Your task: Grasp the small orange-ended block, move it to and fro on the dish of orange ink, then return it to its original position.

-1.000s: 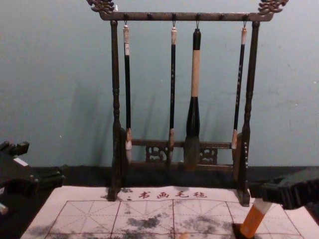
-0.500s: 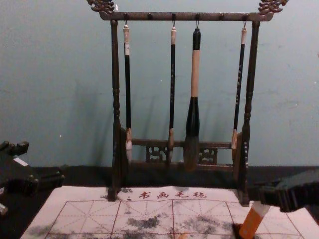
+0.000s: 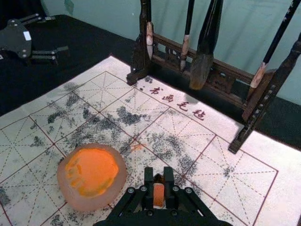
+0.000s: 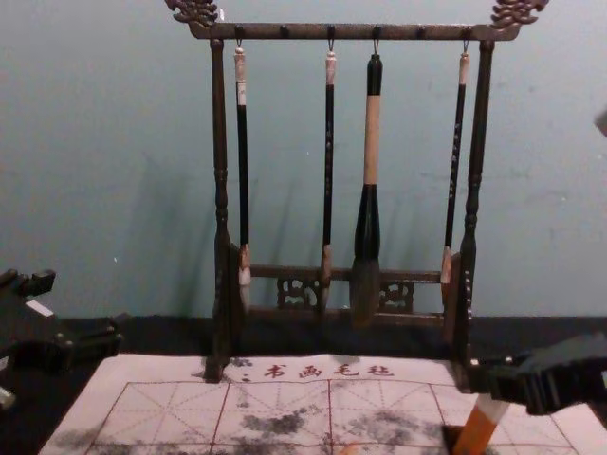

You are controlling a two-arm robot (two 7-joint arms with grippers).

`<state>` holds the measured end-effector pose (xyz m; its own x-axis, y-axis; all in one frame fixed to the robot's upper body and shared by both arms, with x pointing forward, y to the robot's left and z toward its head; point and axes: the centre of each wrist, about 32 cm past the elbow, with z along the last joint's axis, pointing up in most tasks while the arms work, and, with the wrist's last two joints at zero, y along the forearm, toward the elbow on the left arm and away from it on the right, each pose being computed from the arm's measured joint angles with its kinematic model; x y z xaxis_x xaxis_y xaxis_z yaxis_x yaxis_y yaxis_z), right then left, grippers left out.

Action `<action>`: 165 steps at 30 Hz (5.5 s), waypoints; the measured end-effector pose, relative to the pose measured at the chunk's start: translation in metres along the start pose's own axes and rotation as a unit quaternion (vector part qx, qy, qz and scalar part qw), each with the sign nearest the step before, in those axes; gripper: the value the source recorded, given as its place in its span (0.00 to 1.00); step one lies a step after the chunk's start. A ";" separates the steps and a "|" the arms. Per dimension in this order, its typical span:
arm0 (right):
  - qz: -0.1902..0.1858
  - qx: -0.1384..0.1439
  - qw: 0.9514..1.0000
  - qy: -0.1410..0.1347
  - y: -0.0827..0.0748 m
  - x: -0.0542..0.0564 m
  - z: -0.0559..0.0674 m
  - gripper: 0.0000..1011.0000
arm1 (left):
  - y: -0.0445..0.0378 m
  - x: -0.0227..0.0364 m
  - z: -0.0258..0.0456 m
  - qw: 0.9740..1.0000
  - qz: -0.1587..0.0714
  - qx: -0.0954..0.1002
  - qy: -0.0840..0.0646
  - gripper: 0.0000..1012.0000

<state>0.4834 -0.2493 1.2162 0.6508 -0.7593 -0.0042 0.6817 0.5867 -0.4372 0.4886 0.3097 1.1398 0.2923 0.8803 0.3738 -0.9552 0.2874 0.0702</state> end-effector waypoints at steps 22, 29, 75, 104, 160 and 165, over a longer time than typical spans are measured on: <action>-0.013 -0.016 1.000 0.007 0.015 -0.005 -0.005 0.13 | 0.0000 0.0000 0.0000 1.000 0.000 0.000 0.000 0.99; -0.022 -0.021 0.999 0.016 0.016 -0.006 -0.007 0.13 | 0.0000 0.0000 0.0000 1.000 0.000 0.000 0.000 0.99; -0.023 -0.021 0.999 0.017 0.016 -0.007 -0.007 0.96 | 0.0000 0.0000 0.0000 1.000 0.000 0.000 0.000 0.99; -0.128 0.216 0.968 0.012 0.010 0.007 -0.069 0.99 | 0.0000 0.0000 0.0000 1.000 0.000 0.000 0.000 0.99; -0.141 0.210 0.968 0.010 0.014 0.008 -0.096 0.99 | 0.0000 0.0000 0.0000 1.000 0.000 0.000 0.000 0.99; -0.141 0.210 0.968 0.010 0.014 0.008 -0.096 0.99 | 0.0000 0.0000 0.0000 1.000 0.000 0.000 0.000 0.99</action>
